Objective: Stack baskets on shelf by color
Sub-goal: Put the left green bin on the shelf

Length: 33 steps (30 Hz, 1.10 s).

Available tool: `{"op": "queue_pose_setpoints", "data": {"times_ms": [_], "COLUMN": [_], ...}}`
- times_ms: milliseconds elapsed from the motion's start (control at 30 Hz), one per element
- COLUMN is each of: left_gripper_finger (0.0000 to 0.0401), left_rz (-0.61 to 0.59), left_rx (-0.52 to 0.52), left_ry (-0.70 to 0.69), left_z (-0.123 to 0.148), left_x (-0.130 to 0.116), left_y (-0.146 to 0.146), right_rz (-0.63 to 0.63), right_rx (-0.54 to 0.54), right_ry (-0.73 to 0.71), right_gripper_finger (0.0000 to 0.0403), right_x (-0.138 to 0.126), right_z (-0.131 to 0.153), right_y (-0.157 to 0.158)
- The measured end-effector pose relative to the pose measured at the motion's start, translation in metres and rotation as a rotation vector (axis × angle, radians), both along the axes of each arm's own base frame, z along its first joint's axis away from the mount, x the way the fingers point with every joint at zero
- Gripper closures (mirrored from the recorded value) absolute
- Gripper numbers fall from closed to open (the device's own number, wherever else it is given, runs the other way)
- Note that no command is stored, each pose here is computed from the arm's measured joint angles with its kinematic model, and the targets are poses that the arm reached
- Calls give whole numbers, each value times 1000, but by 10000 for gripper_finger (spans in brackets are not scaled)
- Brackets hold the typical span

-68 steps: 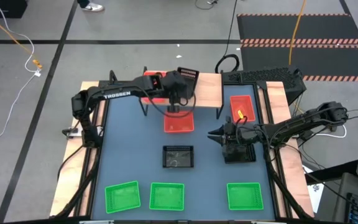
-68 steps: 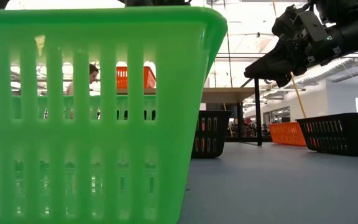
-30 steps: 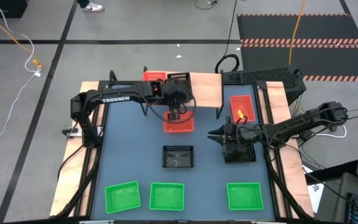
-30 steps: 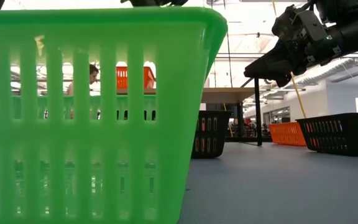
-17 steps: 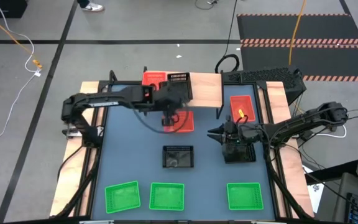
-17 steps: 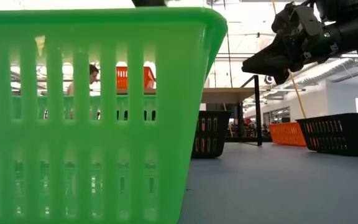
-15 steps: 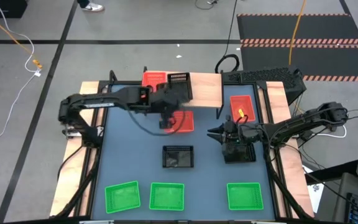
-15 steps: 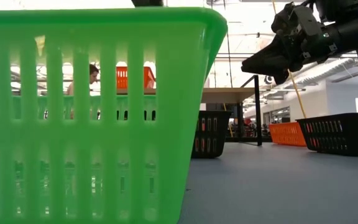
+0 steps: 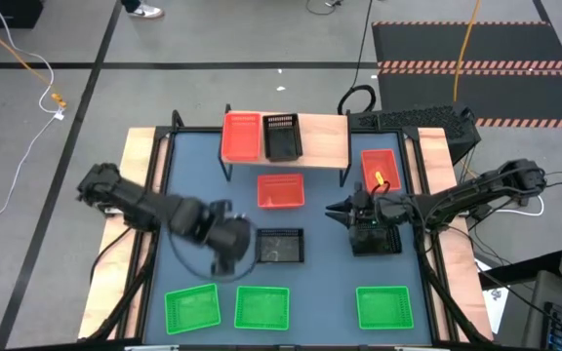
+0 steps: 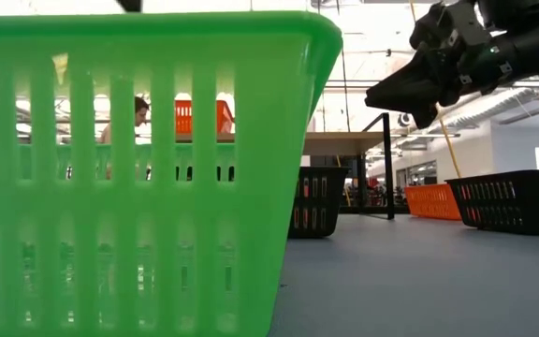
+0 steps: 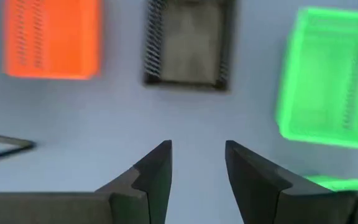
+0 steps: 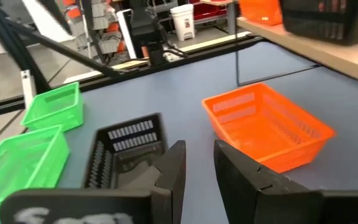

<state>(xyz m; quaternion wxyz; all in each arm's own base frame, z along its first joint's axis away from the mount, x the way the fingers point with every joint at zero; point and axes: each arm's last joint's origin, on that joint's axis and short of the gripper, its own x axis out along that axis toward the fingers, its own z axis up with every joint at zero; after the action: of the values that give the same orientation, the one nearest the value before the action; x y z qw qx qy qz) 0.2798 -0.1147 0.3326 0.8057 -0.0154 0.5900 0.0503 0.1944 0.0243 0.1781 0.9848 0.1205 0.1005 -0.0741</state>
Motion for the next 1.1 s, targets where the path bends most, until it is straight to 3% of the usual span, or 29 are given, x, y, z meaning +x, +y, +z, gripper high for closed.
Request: {"op": "queue_pose_setpoints", "data": {"times_ms": [133, 233, 300, 467, 567, 633, 767, 1100], "left_gripper_finger": [249, 249, 249, 249, 249, 249, 249, 249], "left_rz": [46, 169, 311, 794, 1054, 1162, 1226, 1390], "left_rx": [-4, -37, -75, -171, -300, -391, -522, -513], "left_ry": [59, 94, 116, 120, 78, 55, 51, 40], "left_z": [-22, -37, -47, -69, -82, -89, -101, -120], "left_x": [-19, -35, -44, -69, -75, -76, -77, -87], "left_y": [-31, -50, -59, -83, -96, -104, -115, -113], "right_rz": [18, 25, 28, 29, 29, 31, 34, 39], "right_rx": [1, -5, -6, -15, -23, -39, -68, -119], "right_ry": [-21, -58, -94, -154, -185, -202, -212, -208], "right_gripper_finger": [323, 323, 323, 323, 323, 323, 323, 323], "right_x": [0, 0, 1, 1, 2, 2, 2, 2], "right_z": [2, 6, 9, 15, 18, 20, 22, 22], "right_y": [4, 5, 5, 5, 5, 5, 5, 5]}}
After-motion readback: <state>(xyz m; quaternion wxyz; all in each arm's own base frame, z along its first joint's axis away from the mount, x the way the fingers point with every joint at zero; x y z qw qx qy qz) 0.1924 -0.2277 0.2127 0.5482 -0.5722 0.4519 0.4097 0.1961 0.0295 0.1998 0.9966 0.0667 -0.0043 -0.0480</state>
